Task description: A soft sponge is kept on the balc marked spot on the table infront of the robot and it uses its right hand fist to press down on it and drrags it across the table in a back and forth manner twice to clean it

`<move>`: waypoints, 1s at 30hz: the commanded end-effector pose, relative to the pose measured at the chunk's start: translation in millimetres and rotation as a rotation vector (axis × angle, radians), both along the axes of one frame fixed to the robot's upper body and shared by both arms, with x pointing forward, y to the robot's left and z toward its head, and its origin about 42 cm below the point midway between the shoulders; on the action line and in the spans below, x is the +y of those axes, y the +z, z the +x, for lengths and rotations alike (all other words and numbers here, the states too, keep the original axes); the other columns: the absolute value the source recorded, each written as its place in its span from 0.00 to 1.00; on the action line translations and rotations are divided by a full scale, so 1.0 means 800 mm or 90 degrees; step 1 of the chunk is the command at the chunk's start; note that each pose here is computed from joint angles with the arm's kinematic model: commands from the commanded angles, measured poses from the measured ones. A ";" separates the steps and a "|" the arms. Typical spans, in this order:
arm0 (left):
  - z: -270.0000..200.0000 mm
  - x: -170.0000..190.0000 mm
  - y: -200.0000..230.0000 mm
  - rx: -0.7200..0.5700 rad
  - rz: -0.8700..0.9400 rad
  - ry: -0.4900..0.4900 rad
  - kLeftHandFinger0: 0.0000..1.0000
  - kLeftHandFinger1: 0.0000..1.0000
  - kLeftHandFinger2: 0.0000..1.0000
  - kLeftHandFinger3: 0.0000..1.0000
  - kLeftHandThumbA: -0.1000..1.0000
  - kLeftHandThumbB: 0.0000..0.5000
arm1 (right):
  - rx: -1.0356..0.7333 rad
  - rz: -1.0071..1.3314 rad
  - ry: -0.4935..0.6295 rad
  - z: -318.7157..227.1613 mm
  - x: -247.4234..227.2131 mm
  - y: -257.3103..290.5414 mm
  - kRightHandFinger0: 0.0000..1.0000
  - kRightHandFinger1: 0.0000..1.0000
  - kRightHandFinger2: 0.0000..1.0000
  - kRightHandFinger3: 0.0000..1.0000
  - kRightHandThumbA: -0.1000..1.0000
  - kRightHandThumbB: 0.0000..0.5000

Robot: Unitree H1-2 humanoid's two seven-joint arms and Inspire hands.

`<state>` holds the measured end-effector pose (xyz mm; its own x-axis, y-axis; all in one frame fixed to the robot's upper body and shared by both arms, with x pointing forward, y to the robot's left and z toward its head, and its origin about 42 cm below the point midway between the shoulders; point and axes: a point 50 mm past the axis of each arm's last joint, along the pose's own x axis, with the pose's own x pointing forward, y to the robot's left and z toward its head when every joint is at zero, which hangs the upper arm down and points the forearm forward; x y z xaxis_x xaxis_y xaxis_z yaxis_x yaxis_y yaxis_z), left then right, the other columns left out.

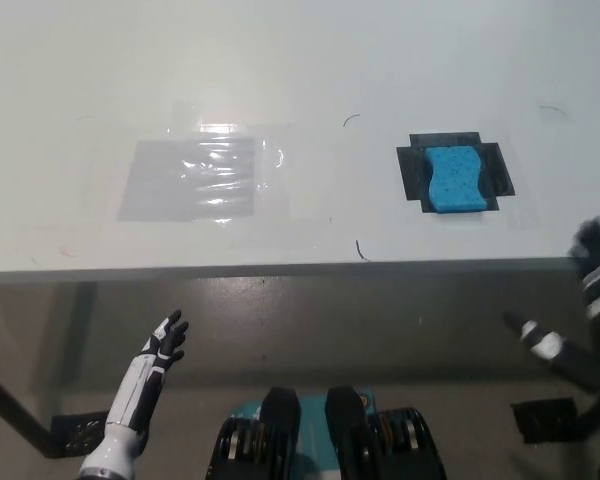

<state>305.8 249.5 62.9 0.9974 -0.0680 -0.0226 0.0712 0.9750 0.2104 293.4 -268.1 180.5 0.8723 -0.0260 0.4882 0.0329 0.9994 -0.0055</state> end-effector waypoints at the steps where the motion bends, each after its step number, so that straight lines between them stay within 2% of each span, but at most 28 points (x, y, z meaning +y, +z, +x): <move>1: 0.007 0.002 0.017 -0.059 0.010 -0.016 1.00 1.00 1.00 1.00 1.00 0.11 | -0.257 -0.015 0.047 -0.005 -0.026 0.165 1.00 1.00 1.00 1.00 1.00 0.55; 6: 0.006 0.002 0.015 -0.062 0.011 -0.018 1.00 1.00 1.00 1.00 1.00 0.09 | -0.367 -0.031 0.047 0.017 -0.028 0.272 1.00 1.00 1.00 1.00 1.00 0.56; 8: 0.007 0.003 0.015 -0.061 0.008 -0.016 1.00 1.00 1.00 1.00 1.00 0.12 | -0.401 -0.015 0.055 0.033 -0.024 0.315 1.00 1.00 1.00 1.00 1.00 0.61; 14: 0.004 0.001 0.014 -0.060 0.009 -0.016 1.00 1.00 1.00 1.00 1.00 0.12 | -0.404 0.027 0.091 0.096 -0.004 0.391 1.00 1.00 1.00 1.00 1.00 0.61; 15: 0.004 0.001 0.014 -0.063 0.012 -0.016 1.00 1.00 1.00 1.00 1.00 0.13 | -0.393 0.045 0.102 0.110 0.000 0.400 1.00 1.00 1.00 1.00 1.00 0.57; 16: 0.002 0.000 0.012 -0.063 0.012 -0.016 1.00 1.00 1.00 1.00 1.00 0.13 | -0.376 0.059 0.118 0.124 0.003 0.408 0.92 0.86 0.82 0.84 1.00 0.53; 17: 0.002 0.000 0.012 -0.061 0.011 -0.016 1.00 1.00 1.00 1.00 1.00 0.13 | -0.359 0.068 0.130 0.135 0.006 0.415 0.65 0.50 0.50 0.52 1.00 0.52; 18: 0.001 0.000 0.012 -0.058 0.011 -0.015 1.00 1.00 1.00 1.00 1.00 0.13 | -0.335 0.078 0.143 0.150 0.012 0.423 0.41 0.22 0.22 0.25 1.00 0.34; 19: 0.001 0.000 0.012 -0.058 0.012 -0.015 1.00 1.00 1.00 1.00 1.00 0.13 | -0.327 0.080 0.146 0.158 0.016 0.425 0.28 0.13 0.14 0.16 1.00 0.33; 20: 0.001 -0.001 0.011 -0.059 0.010 -0.015 1.00 1.00 1.00 1.00 1.00 0.13 | -0.313 0.068 0.125 0.171 0.023 0.428 0.01 0.01 0.01 0.01 1.00 0.32; 26: 0.001 -0.001 0.014 -0.058 0.010 -0.014 1.00 1.00 1.00 1.00 1.00 0.14 | -0.227 0.061 0.106 0.229 0.061 0.429 0.00 0.00 0.00 0.00 1.00 0.26; 28: 0.000 -0.001 0.015 -0.058 0.009 -0.015 1.00 1.00 1.00 1.00 1.00 0.14 | -0.201 0.051 0.086 0.250 0.073 0.424 0.00 0.00 0.00 0.00 1.00 0.29; 30: -0.002 0.000 0.011 -0.056 0.010 -0.015 1.00 1.00 1.00 1.00 1.00 0.15 | -0.167 0.047 0.079 0.273 0.086 0.412 0.00 0.00 0.00 0.00 1.00 0.24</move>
